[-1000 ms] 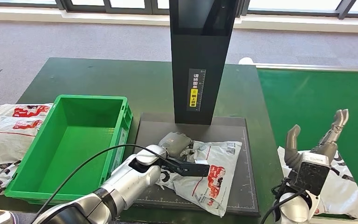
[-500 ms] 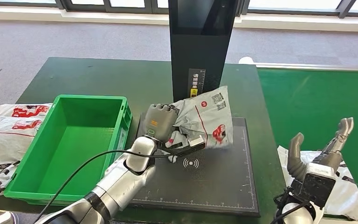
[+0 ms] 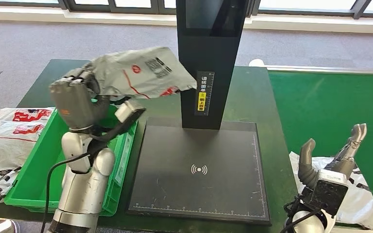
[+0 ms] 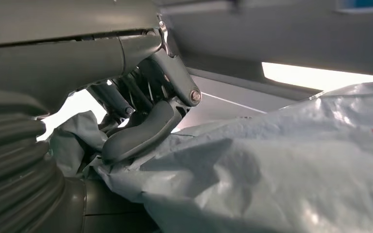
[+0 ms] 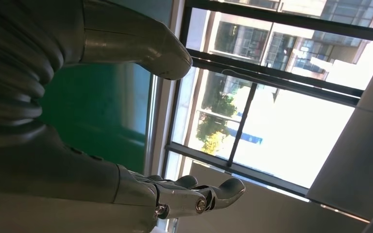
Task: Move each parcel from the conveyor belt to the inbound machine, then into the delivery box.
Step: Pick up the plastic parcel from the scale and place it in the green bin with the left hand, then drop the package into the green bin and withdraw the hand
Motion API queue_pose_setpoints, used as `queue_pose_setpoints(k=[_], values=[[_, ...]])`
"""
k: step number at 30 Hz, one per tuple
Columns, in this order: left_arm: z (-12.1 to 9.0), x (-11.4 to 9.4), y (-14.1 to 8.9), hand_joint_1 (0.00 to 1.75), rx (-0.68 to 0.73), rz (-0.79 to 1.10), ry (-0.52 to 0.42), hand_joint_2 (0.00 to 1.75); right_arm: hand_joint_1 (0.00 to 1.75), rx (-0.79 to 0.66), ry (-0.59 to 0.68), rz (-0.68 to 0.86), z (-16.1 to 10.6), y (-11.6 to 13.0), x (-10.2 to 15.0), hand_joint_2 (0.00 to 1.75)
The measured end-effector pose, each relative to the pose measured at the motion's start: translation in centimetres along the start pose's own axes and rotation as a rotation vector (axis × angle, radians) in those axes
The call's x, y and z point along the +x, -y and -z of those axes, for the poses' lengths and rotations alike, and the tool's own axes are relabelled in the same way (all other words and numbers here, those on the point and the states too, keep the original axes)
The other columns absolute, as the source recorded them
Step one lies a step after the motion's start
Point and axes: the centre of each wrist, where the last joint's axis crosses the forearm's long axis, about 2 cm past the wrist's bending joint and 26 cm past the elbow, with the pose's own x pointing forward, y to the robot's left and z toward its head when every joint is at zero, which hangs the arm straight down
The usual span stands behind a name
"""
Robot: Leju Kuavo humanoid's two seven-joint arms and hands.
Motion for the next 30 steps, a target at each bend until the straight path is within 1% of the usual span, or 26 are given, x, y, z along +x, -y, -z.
queue_pose_setpoints(k=[2,6,8,10,12,15,17,22,26,28,30], values=[[0.2,-1.0,-0.7,1.75,0.028,0.023,-0.036,1.75,0.00,-0.001,0.000,0.000,0.0,0.0,0.0,1.75],[0.2,-2.5,-1.5,1.75,0.074,0.031,-0.061,1.75,0.00,0.000,-0.001,-0.002,0.0,0.0,0.0,1.75],[-0.2,-3.8,-1.9,1.75,0.098,0.031,-0.090,1.75,0.00,-0.001,-0.003,-0.007,-0.1,0.1,0.1,1.75],[-1.0,-5.5,-2.2,1.75,0.118,0.039,-0.149,1.75,0.00,-0.003,-0.004,-0.013,-0.3,0.2,0.2,1.75],[-1.7,-7.1,-2.4,1.75,0.130,0.059,-0.227,1.75,0.00,-0.003,-0.006,-0.018,-0.3,0.3,0.5,1.75],[-2.8,-8.8,-2.6,1.75,0.124,0.095,-0.328,1.75,0.00,-0.004,-0.003,-0.022,-0.2,0.6,0.8,1.75],[-3.5,-9.5,-2.6,1.75,0.116,0.111,-0.372,1.75,0.00,-0.007,0.002,-0.022,-0.1,0.6,1.0,1.75],[-4.2,-10.2,-2.5,1.75,0.098,0.133,-0.430,1.75,0.00,-0.012,0.006,-0.022,0.0,0.7,1.3,1.75],[-4.7,-10.3,-2.0,0.01,0.027,0.198,-0.542,1.75,0.00,-0.012,0.004,-0.027,-0.1,1.0,1.5,1.75],[-4.9,-10.3,-1.8,0.00,-0.001,0.222,-0.584,1.75,0.00,-0.007,0.003,-0.027,-0.2,1.3,1.6,1.75],[-5.2,-10.2,-1.7,0.00,-0.017,0.229,-0.599,1.75,0.00,0.001,0.004,-0.025,-0.2,1.3,1.7,1.75]])
